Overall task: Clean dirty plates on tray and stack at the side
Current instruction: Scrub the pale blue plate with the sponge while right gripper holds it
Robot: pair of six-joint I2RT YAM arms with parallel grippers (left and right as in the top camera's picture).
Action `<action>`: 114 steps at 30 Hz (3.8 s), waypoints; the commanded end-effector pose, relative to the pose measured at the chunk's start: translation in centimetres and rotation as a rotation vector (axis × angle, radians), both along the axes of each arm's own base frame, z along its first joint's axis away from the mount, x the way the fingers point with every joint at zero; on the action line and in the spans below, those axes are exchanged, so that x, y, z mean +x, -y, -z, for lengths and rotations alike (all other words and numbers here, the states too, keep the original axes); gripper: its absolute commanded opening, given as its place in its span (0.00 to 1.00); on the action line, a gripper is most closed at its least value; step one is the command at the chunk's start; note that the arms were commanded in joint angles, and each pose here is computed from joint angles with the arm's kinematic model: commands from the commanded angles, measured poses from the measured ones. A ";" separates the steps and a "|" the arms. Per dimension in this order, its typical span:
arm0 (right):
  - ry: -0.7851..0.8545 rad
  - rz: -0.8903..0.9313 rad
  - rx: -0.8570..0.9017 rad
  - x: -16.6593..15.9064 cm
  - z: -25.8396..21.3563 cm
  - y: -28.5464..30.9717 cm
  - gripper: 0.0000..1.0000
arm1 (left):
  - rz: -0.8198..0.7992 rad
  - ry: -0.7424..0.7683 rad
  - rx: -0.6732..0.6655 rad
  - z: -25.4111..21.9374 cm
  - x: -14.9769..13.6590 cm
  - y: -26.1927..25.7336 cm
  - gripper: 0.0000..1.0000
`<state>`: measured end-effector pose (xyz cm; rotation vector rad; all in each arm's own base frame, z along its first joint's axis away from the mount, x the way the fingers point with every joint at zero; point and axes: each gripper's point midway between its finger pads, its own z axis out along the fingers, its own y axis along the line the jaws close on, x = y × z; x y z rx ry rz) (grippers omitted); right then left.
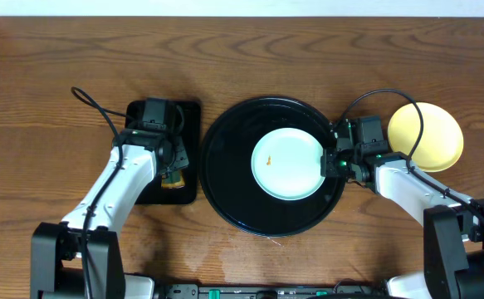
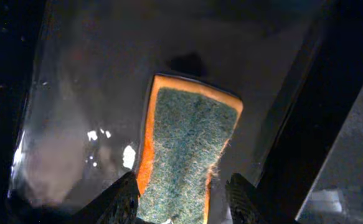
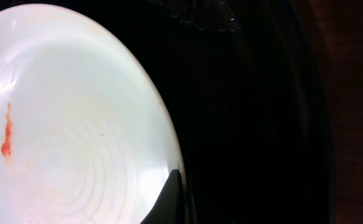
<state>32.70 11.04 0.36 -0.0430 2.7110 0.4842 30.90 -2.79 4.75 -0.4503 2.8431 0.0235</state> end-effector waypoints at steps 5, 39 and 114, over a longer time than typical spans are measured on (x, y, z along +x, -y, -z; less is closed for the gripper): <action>-0.019 0.004 -0.038 -0.2 0.8 0.9 0.01 | 0.001 -0.084 0.025 3.8 -0.8 -0.3 0.41; -0.019 0.004 -0.038 -0.2 0.8 0.9 0.01 | -0.027 -0.101 -0.041 4.8 -1.2 -0.9 0.40; -0.058 0.075 -0.127 -1.1 1.7 1.0 0.01 | 0.336 0.407 0.654 -2.8 8.8 14.2 0.07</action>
